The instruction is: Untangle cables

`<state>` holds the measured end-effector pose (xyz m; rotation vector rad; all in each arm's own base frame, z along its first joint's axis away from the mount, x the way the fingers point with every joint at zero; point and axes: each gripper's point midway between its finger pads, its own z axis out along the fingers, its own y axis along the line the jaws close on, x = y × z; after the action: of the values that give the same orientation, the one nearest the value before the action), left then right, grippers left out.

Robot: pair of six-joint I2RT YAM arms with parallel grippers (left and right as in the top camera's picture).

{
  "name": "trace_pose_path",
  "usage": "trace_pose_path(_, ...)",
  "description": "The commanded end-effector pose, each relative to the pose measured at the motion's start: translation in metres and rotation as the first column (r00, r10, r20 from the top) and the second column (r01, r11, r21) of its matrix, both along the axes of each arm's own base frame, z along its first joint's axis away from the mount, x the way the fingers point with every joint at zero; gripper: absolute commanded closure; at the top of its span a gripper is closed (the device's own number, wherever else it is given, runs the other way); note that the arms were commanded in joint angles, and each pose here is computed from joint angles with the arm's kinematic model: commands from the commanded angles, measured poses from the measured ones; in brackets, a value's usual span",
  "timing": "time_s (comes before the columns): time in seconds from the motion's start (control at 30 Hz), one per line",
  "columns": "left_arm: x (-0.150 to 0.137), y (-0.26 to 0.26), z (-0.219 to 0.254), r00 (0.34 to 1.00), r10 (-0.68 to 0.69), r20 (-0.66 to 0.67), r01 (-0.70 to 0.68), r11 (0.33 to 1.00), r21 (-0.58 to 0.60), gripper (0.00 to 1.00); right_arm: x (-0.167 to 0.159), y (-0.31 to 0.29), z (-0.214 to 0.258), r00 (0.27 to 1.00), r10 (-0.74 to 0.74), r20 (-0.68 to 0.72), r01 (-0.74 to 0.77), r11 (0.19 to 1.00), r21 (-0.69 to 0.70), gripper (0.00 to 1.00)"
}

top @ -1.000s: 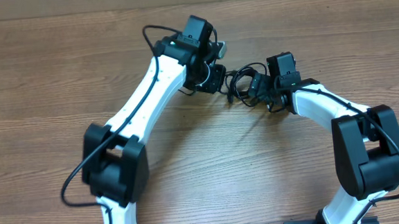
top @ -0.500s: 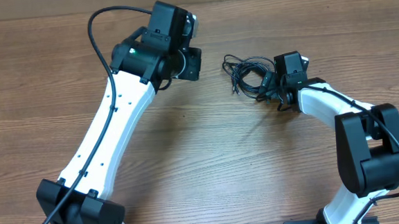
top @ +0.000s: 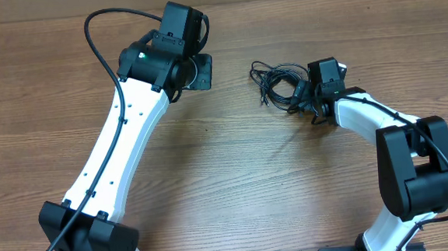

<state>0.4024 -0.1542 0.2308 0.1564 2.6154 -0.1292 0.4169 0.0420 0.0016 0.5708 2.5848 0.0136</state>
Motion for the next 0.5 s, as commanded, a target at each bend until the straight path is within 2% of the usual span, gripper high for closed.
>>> trace_pose_path(0.0,0.001,0.018,0.005,0.998,0.064,0.023,-0.065,0.996,0.061,0.96,-0.046,-0.01,-0.055,0.981,-0.04,-0.189,0.041,0.999,0.001,0.08)
trace_pose_path(0.47,-0.016,0.049,-0.003,0.976,0.219,-0.022,-0.212,0.963,0.168,0.96,-0.046,-0.01,-0.055,0.981,-0.04,-0.19,0.041,0.999,0.001,0.08)
